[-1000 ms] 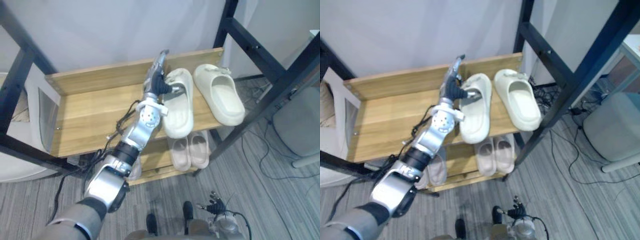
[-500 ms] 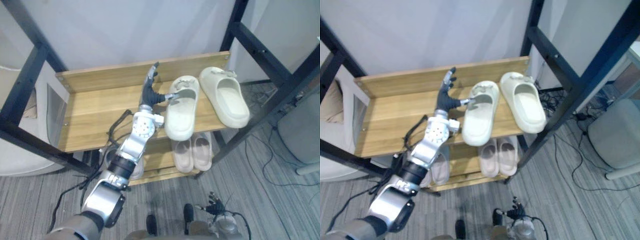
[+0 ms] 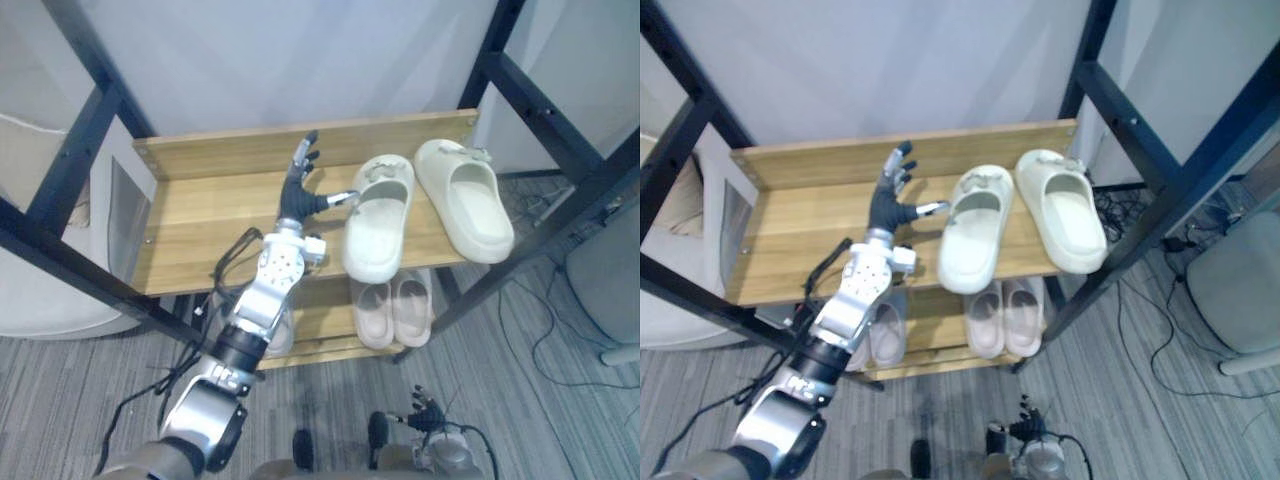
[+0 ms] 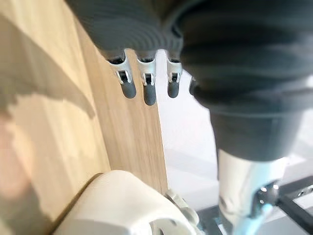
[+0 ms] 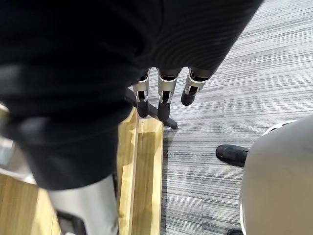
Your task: Organize the slippers on the shoe rack
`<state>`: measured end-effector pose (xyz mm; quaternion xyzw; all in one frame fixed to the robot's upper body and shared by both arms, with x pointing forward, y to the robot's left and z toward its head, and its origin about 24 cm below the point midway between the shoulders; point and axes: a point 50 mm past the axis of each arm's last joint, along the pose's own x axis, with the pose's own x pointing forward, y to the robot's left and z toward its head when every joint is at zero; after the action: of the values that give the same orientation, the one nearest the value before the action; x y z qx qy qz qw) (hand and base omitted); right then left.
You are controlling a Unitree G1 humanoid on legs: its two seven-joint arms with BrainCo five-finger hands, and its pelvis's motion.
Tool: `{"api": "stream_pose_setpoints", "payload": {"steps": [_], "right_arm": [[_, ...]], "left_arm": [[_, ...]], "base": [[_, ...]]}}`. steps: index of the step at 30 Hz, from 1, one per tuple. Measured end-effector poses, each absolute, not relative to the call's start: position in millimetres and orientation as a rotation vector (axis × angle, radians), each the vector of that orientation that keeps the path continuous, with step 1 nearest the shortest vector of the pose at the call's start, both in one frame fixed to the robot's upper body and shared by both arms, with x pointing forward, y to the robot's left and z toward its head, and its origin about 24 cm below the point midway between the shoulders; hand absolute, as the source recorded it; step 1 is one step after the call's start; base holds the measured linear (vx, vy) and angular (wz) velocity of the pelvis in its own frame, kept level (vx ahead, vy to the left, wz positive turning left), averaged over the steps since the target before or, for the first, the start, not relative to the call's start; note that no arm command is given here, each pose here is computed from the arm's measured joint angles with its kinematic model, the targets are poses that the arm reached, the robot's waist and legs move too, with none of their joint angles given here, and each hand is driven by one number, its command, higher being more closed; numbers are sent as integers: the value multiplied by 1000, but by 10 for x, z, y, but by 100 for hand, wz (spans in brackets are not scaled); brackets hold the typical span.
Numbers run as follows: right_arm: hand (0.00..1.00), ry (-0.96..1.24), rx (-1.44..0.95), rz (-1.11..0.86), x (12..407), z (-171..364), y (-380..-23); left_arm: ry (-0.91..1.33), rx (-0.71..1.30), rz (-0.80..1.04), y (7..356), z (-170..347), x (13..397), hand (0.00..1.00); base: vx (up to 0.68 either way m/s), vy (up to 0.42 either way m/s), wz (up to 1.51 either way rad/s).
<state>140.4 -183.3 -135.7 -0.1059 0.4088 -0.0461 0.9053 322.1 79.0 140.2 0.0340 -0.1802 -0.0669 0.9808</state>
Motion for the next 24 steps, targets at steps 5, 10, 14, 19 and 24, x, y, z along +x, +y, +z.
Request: {"api": "stream_pose_setpoints", "payload": {"steps": [5, 10, 14, 19, 24], "right_arm": [[0, 873, -220, -93, 1360, -1390, -1832], [0, 879, -226, -82, 1354, -1400, -1816], [0, 885, -232, -63, 1342, -1411, -1782], [0, 889, -236, -57, 1335, -1417, -1777], [0, 894, -242, -46, 1328, -1425, -1762]], "left_arm": [[-286, 26, -200, 776, 1174, 3088, 0], [-269, -4, -256, 692, 1127, 3016, 0], [-260, 0, -321, 588, 1078, 2947, 0], [-258, -5, -389, 460, 1056, 2863, 0], [-242, -32, -464, 320, 1034, 2785, 0]], "base": [[-45, -6, 2], [-38, 5, 2], [-26, -2, 4], [-6, -5, 4], [-1, -4, 1]]}}
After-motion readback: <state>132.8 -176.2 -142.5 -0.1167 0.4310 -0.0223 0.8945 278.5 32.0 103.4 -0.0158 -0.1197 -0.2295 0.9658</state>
